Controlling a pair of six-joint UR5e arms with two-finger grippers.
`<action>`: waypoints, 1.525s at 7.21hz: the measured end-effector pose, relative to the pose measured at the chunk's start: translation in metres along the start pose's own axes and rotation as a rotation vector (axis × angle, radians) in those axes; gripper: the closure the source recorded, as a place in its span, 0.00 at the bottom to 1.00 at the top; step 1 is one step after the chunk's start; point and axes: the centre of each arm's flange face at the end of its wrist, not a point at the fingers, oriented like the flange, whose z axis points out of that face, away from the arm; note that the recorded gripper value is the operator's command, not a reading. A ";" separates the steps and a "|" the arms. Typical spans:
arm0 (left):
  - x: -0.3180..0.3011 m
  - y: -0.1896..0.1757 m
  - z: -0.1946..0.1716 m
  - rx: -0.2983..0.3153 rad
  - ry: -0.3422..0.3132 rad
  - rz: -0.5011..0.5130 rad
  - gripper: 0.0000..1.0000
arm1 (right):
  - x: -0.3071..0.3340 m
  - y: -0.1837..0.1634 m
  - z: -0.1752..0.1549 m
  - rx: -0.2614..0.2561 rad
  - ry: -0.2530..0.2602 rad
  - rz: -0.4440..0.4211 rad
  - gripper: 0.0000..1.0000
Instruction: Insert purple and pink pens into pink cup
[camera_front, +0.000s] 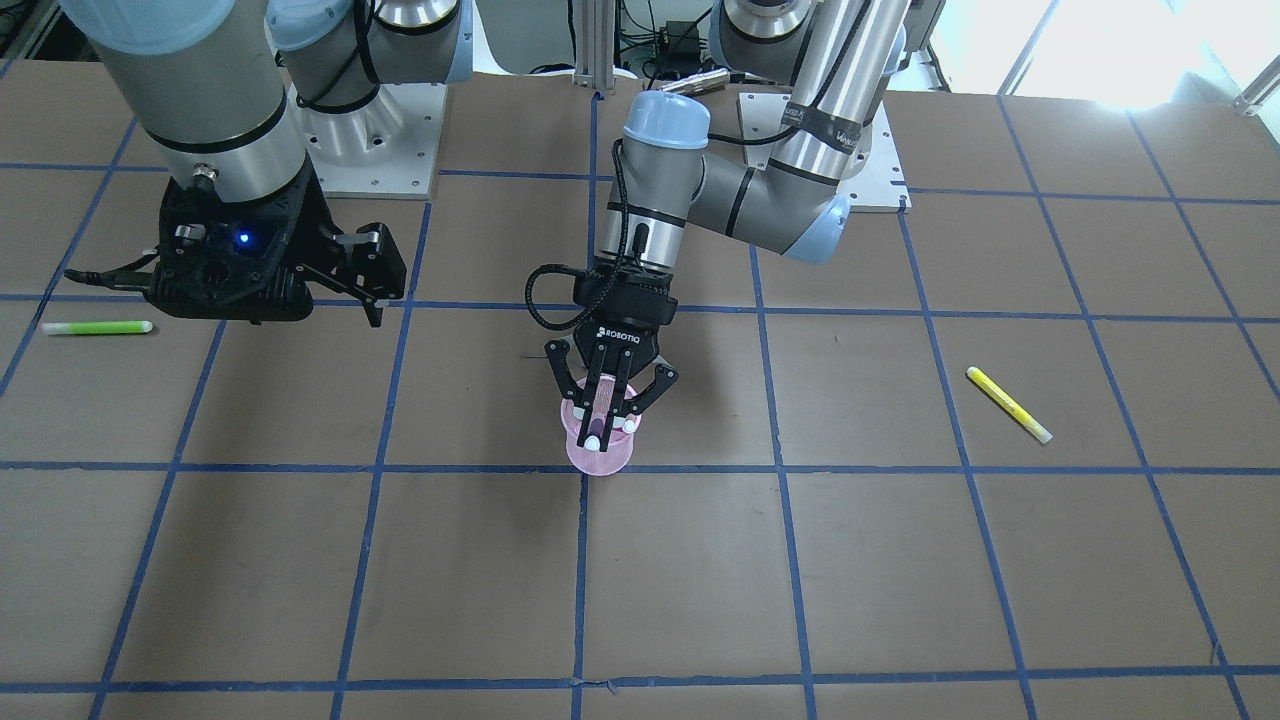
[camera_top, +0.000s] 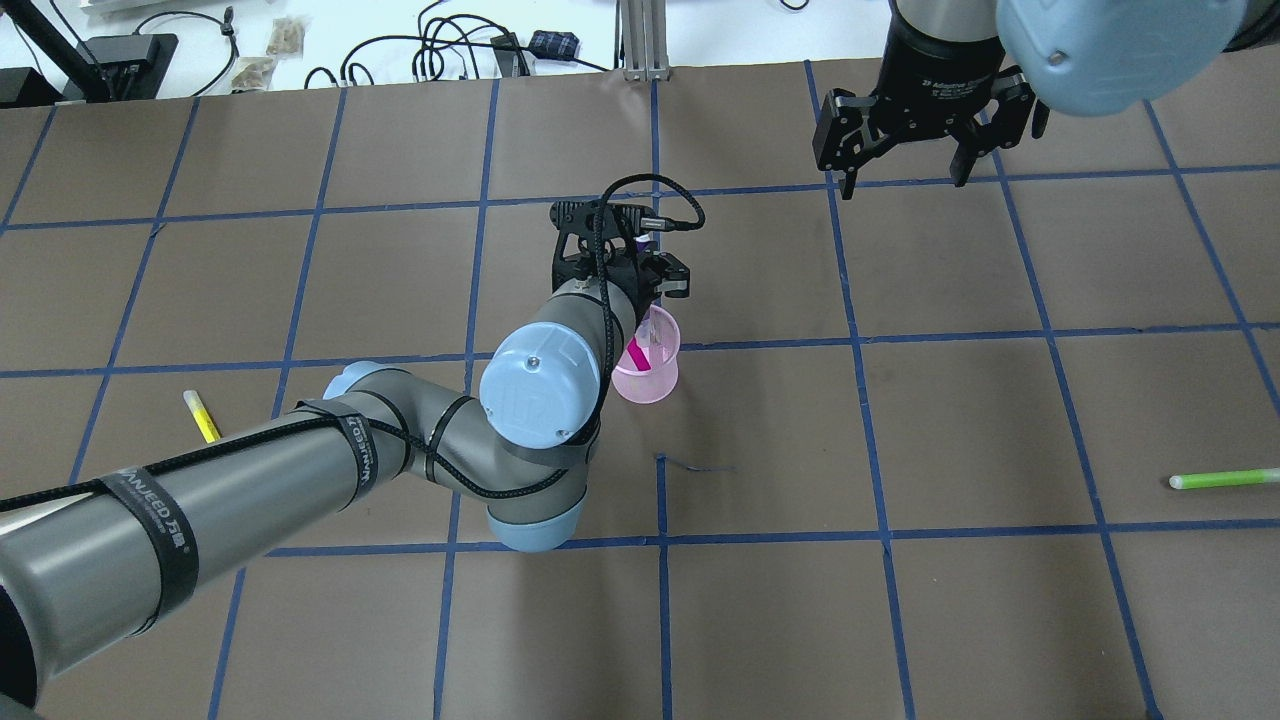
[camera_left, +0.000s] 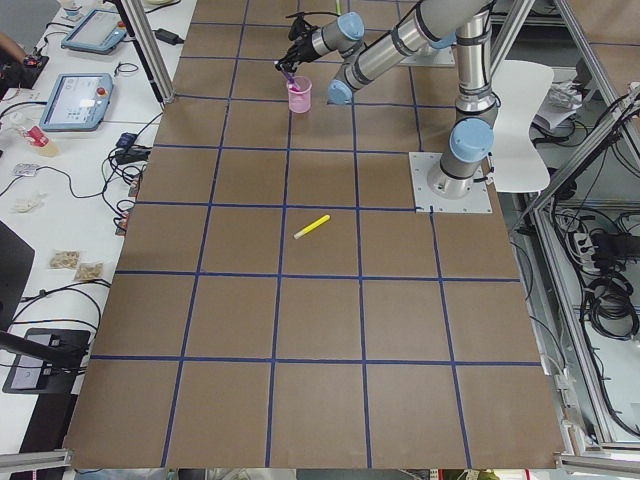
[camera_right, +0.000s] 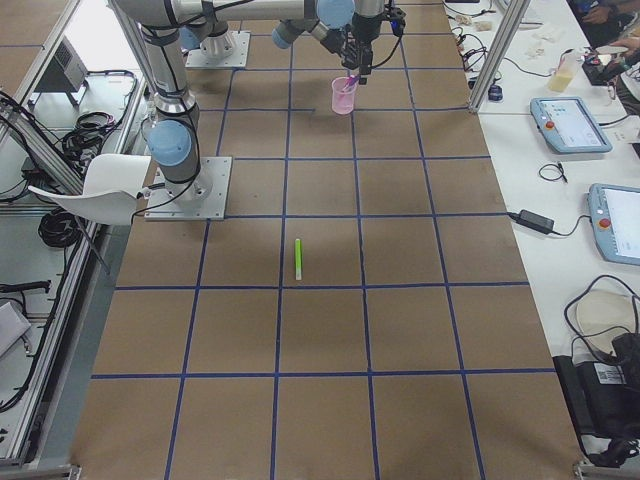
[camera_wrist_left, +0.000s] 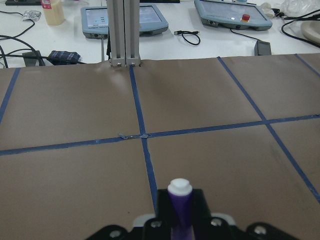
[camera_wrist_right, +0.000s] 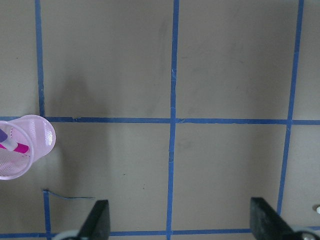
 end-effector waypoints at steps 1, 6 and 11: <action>0.001 0.001 0.000 -0.007 0.000 0.001 0.00 | 0.000 0.000 0.000 0.003 -0.003 -0.001 0.00; 0.009 -0.055 -0.013 -0.117 -0.024 0.007 0.00 | -0.002 0.001 -0.001 0.006 -0.008 -0.004 0.00; -0.096 -0.199 -0.049 -0.628 -0.210 -0.130 0.00 | -0.009 0.004 -0.008 0.017 -0.076 -0.021 0.00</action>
